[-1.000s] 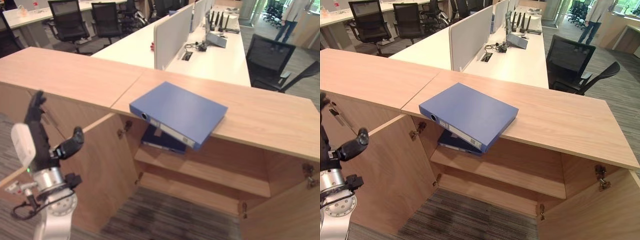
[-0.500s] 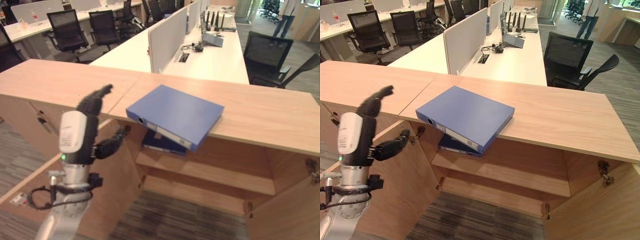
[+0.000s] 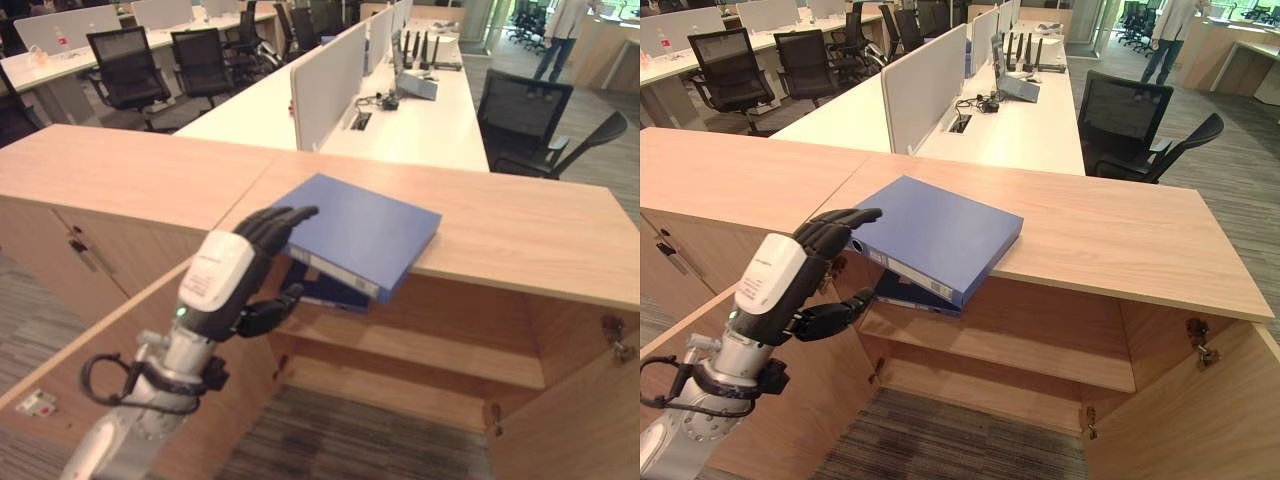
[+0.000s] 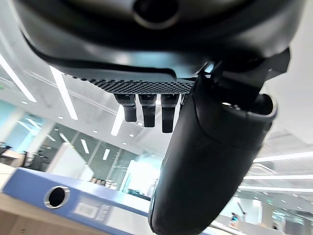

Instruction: Put the empty folder in the office cabinet

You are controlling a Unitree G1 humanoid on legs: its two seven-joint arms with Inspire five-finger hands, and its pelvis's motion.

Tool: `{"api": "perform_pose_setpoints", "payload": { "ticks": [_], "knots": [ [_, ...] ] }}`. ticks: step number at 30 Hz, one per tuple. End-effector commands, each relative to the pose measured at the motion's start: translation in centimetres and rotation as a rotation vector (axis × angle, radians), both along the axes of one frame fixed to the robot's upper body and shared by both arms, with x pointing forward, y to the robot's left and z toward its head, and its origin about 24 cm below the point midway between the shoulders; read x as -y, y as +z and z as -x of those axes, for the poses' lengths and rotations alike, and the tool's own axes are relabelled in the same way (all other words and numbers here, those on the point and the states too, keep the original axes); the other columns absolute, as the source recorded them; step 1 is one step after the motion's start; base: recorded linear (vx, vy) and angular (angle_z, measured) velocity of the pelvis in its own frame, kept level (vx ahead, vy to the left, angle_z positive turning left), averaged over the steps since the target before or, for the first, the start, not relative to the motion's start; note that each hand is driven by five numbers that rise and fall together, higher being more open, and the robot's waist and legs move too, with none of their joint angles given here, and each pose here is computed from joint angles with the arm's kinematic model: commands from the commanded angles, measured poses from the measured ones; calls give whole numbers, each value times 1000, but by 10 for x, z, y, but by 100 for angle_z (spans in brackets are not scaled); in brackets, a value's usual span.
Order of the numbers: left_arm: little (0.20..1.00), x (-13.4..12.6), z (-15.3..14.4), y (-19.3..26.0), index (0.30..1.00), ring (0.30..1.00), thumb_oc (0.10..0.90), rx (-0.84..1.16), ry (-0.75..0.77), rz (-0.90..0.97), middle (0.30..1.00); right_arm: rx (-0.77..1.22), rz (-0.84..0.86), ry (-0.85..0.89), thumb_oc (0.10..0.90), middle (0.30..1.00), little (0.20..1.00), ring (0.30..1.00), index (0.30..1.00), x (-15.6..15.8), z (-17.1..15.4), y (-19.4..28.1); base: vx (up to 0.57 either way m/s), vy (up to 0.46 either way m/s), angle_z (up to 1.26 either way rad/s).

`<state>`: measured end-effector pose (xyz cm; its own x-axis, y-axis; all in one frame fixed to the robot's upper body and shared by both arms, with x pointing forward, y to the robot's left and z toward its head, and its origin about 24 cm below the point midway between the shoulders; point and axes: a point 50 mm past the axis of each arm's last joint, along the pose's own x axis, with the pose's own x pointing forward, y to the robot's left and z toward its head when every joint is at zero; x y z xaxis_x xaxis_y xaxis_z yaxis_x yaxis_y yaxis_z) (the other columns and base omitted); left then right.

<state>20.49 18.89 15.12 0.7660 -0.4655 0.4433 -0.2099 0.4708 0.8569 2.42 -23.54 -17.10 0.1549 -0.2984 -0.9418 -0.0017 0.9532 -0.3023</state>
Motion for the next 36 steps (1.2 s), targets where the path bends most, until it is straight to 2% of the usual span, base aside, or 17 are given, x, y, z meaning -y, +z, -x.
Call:
{"api": "perform_pose_setpoints", "payload": {
  "ticks": [1, 10, 25, 36],
  "knots": [
    [900, 9, -3, 37, 900, 900, 800, 215, -70, -21, 900, 104, -69, 85, 800, 900, 900, 900, 900, -25, -44, 0, 0, 0, 0],
    [900, 15, -23, 33, 900, 900, 800, 233, -46, -102, 900, 88, -56, 103, 800, 900, 900, 900, 900, -22, -41, 0, 8, 2, -6],
    [900, 14, -36, 23, 900, 900, 800, 196, -11, -162, 900, 80, -46, 114, 800, 900, 900, 900, 900, -20, -40, 0, 6, 2, -3],
    [900, 8, -64, 9, 900, 900, 800, 186, 103, -261, 900, 77, -37, 121, 800, 900, 900, 900, 900, -17, -42, 0, 0, 0, 0]
  ]
}}
